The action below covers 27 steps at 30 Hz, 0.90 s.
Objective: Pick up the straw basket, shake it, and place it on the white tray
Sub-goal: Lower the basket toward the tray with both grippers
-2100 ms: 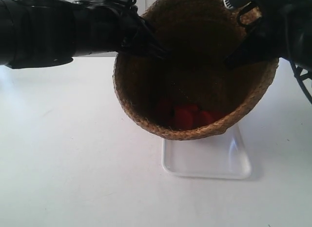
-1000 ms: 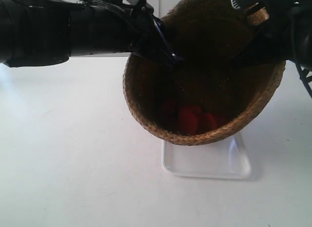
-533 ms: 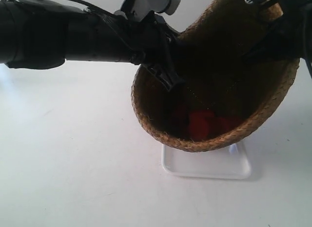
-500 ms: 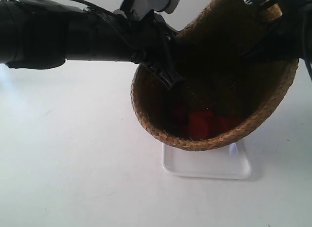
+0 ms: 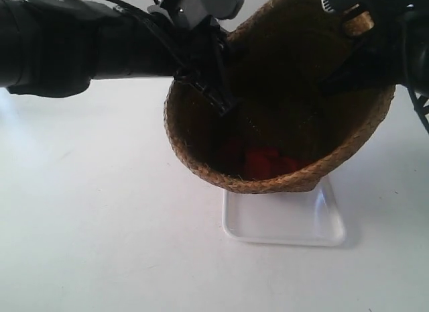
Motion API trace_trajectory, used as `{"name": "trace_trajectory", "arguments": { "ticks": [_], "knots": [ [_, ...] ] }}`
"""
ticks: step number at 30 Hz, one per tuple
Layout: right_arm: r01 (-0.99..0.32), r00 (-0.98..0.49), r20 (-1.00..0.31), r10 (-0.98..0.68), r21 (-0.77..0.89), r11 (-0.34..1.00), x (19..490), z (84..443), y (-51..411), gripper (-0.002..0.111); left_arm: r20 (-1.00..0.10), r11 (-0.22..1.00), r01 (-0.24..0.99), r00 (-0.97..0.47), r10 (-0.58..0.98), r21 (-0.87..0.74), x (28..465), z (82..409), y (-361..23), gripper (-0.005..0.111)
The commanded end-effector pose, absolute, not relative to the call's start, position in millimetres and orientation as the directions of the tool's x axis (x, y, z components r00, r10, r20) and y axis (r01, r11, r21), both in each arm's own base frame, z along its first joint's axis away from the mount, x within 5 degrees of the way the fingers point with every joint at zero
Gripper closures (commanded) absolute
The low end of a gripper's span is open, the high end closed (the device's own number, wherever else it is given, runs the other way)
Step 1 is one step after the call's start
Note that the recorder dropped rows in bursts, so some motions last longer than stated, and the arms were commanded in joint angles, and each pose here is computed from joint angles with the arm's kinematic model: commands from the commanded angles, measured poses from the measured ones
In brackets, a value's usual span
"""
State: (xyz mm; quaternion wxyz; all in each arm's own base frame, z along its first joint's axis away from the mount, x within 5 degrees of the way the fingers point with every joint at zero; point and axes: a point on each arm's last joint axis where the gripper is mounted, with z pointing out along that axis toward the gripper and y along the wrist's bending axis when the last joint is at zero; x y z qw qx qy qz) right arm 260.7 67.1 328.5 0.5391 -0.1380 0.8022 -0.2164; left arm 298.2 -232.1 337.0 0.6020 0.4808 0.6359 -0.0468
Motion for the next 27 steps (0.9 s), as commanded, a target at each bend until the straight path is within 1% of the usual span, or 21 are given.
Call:
{"name": "trace_trajectory", "arguments": {
  "ticks": [1, 2, 5, 7, 9, 10, 11, 12, 13, 14, 15, 16, 17, 18, 19, 24, 27],
  "knots": [
    [-0.076, -0.326, -0.798, -0.507, -0.512, 0.855, 261.7, 328.0, 77.3, 0.108, -0.654, 0.233, 0.696, 0.429, 0.624, 0.679, 277.2, 341.8, -243.7, 0.107],
    [-0.076, -0.326, -0.798, -0.507, -0.512, 0.855, 261.7, 328.0, 77.3, 0.108, -0.637, 0.218, 0.688, 0.441, 0.632, 0.692, 277.3, 341.5, -243.5, 0.107],
    [-0.076, -0.326, -0.798, -0.507, -0.512, 0.855, 261.7, 328.0, 77.3, 0.108, -0.657, 0.236, 0.698, 0.427, 0.621, 0.676, 277.2, 342.0, -243.8, 0.107],
    [-0.076, -0.326, -0.798, -0.507, -0.512, 0.855, 261.7, 328.0, 77.3, 0.108, -0.687, 0.267, 0.709, 0.403, 0.605, 0.652, 277.4, 343.0, -244.1, 0.107],
    [-0.076, -0.326, -0.798, -0.507, -0.512, 0.855, 261.7, 328.0, 77.3, 0.108, -0.742, 0.321, 0.737, 0.350, 0.572, 0.595, 277.4, 344.1, -244.5, 0.107],
    [-0.076, -0.326, -0.798, -0.507, -0.512, 0.855, 261.7, 328.0, 77.3, 0.108, -0.784, 0.366, 0.757, 0.297, 0.545, 0.541, 277.8, 344.6, -244.4, 0.107],
    [-0.076, -0.326, -0.798, -0.507, -0.512, 0.855, 261.7, 328.0, 77.3, 0.108, -0.852, 0.473, 0.766, 0.181, 0.491, 0.435, 280.9, 345.8, -242.4, 0.107],
    [-0.076, -0.326, -0.798, -0.507, -0.512, 0.855, 261.7, 328.0, 77.3, 0.108, -0.899, 0.567, 0.750, 0.082, 0.430, 0.340, 284.5, 347.1, -239.7, 0.107],
    [-0.076, -0.326, -0.798, -0.507, -0.512, 0.855, 261.7, 328.0, 77.3, 0.108, -0.933, 0.663, 0.704, -0.002, 0.360, 0.255, 289.5, 349.1, -235.5, 0.107],
    [-0.076, -0.326, -0.798, -0.507, -0.512, 0.855, 261.7, 328.0, 77.3, 0.108, -0.968, 0.755, 0.649, -0.120, 0.222, 0.093, 294.0, 350.9, -231.0, 0.107],
    [-0.076, -0.326, -0.798, -0.507, -0.512, 0.855, 261.7, 328.0, 77.3, 0.108, -0.973, 0.781, 0.623, -0.150, 0.174, 0.043, 296.4, 351.7, -228.2, 0.107],
    [-0.076, -0.326, -0.798, -0.507, -0.512, 0.855, 261.7, 328.0, 77.3, 0.108, -0.972, 0.795, 0.605, -0.207, 0.110, -0.039, 297.8, 351.2, -226.2, 0.107],
    [-0.076, -0.326, -0.798, -0.507, -0.512, 0.855, 261.7, 328.0, 77.3, 0.108, -0.969, 0.797, 0.602, -0.219, 0.111, -0.044, 298.8, 350.3, -224.5, 0.107],
    [-0.076, -0.326, -0.798, -0.507, -0.512, 0.855, 261.7, 328.0, 77.3, 0.108, -0.964, 0.802, 0.589, -0.255, 0.073, -0.095, 298.7, 349.7, -224.4, 0.107],
    [-0.076, -0.326, -0.798, -0.507, -0.512, 0.855, 261.7, 328.0, 77.3, 0.108, -0.961, 0.805, 0.583, -0.270, 0.062, -0.112, 298.7, 349.2, -224.2, 0.107],
    [-0.078, -0.325, -0.798, -0.507, -0.512, 0.856, 261.7, 328.0, 77.5, 0.108, -0.948, 0.810, 0.567, -0.315, 0.049, -0.147, 298.5, 346.5, -223.2, 0.107],
    [-0.078, -0.325, -0.798, -0.507, -0.512, 0.856, 261.7, 328.0, 77.5, 0.108, -0.954, 0.805, 0.589, -0.278, 0.114, -0.075, 298.7, 345.8, -222.6, 0.107]
  ]
}}
